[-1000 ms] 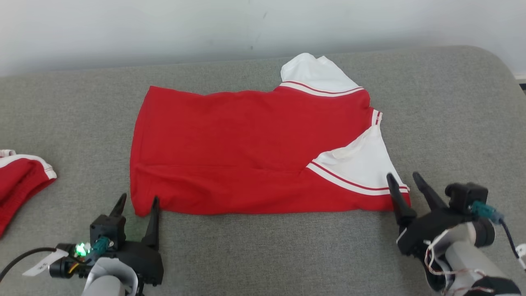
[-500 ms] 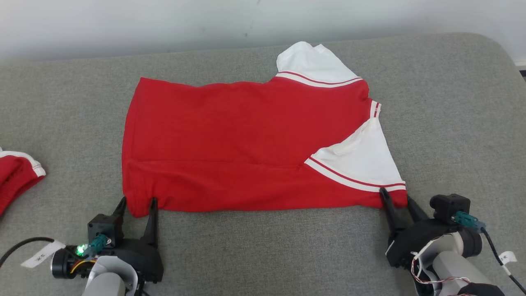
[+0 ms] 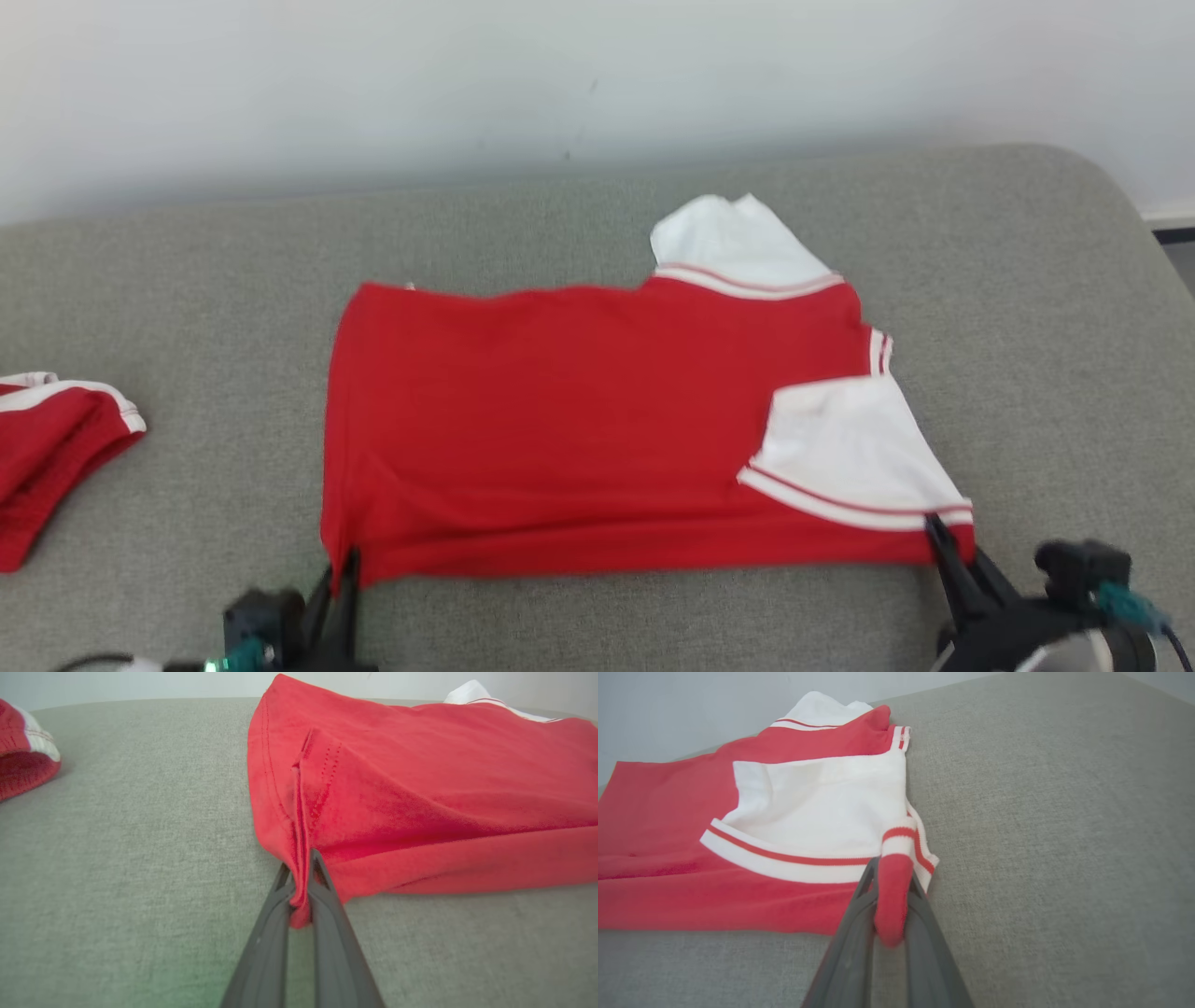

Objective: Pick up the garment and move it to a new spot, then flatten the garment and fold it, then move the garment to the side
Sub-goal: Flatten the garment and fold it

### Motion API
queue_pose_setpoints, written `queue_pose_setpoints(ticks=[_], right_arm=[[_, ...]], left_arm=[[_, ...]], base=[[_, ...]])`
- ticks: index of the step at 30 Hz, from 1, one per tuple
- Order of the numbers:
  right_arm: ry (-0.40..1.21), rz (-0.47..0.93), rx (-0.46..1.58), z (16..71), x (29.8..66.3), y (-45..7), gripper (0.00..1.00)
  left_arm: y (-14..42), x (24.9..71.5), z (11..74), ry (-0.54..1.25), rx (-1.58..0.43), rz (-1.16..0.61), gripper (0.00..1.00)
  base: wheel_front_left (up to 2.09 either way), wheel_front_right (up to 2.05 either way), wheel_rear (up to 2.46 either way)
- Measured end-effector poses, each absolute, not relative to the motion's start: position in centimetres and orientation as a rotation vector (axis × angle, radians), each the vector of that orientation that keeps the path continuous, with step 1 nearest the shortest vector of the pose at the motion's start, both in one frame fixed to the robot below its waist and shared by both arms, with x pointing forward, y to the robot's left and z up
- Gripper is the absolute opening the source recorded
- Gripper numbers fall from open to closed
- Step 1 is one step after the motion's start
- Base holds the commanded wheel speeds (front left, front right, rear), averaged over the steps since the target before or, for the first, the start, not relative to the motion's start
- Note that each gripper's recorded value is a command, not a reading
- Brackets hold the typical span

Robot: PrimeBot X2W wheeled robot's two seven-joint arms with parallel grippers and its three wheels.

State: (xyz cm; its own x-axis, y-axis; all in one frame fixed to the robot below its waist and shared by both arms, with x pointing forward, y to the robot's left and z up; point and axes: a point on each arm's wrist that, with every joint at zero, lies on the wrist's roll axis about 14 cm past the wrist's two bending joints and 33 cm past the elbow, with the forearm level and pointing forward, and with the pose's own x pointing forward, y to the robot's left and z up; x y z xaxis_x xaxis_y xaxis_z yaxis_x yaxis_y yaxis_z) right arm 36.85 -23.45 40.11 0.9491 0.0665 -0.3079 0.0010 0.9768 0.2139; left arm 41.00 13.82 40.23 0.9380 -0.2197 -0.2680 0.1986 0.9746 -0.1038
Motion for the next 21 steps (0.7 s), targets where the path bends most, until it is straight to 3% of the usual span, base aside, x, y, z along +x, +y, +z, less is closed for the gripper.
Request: queue_pose_setpoints(ticks=[8,14,15,16,17,18,21], right_arm=[[0.4,0.001,0.268,38.2,30.2,-23.8,0.0],[0.442,-0.011,0.283,37.7,28.8,-23.3,0.0],[0.441,-0.019,0.281,37.7,28.8,-23.4,0.03],[0.432,-0.026,0.278,37.9,28.9,-23.5,0.43],[0.427,-0.029,0.275,38.1,29.0,-23.5,0.95],[0.419,-0.032,0.27,38.3,29.1,-23.6,1.0],[0.37,-0.05,0.267,39.4,29.6,-24.1,1.0]], left_arm=[[14.0,35.3,38.8,0.33,-0.108,-0.184,0.0],[14.5,34.8,38.5,0.347,-0.13,-0.151,0.0],[14.4,34.9,38.7,0.343,-0.131,-0.153,0.45],[14.4,35.0,38.8,0.339,-0.133,-0.151,1.0],[14.4,35.0,38.9,0.337,-0.133,-0.149,1.0],[14.5,35.0,38.9,0.338,-0.13,-0.146,1.0],[14.7,34.7,39.2,0.328,-0.123,-0.144,1.0]], base=[[0.0,0.0,0.0],[0.0,0.0,0.0],[0.0,0.0,0.0],[0.0,0.0,0.0],[0.0,0.0,0.0],[0.0,0.0,0.0],[0.0,0.0,0.0]])
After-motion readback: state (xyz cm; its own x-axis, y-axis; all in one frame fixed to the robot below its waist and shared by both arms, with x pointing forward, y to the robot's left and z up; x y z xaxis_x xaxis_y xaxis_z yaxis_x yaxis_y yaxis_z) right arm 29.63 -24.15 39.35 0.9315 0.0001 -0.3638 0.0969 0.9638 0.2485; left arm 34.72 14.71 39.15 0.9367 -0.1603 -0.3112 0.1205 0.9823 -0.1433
